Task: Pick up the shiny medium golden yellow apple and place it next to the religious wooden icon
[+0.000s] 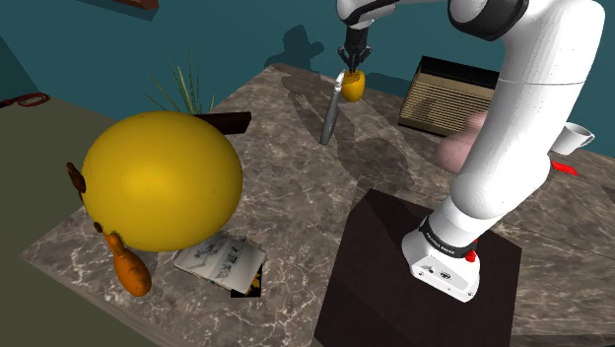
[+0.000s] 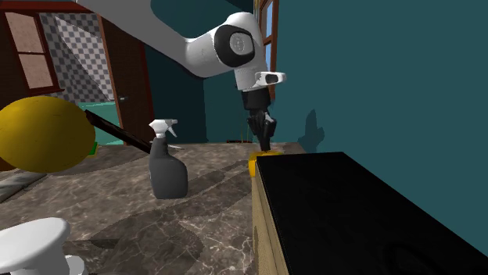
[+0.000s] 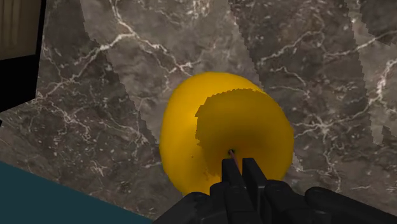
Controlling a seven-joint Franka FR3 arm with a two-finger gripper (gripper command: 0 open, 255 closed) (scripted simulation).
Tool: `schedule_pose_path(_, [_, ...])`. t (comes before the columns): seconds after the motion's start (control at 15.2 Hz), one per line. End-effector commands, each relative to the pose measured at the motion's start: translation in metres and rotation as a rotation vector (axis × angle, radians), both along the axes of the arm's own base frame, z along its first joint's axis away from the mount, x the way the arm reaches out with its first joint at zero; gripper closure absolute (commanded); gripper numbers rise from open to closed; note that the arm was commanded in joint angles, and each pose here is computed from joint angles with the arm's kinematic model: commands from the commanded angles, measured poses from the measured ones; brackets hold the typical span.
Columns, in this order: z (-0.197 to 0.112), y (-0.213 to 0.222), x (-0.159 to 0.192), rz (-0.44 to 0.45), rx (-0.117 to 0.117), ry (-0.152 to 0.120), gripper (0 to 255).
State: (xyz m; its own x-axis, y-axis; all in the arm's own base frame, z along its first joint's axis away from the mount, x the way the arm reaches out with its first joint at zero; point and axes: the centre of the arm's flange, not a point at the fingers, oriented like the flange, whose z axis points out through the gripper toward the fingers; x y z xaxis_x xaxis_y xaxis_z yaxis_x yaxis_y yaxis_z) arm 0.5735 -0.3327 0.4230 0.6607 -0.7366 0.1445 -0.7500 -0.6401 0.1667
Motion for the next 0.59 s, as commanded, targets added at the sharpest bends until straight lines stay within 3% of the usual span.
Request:
schedule_pose_path(0.0, [0.011, 0.000, 0.000, 0.000, 0.000, 0.000, 255])
schedule_pose_path(0.53, [0.053, 0.000, 0.000, 0.000, 0.000, 0.000, 255])
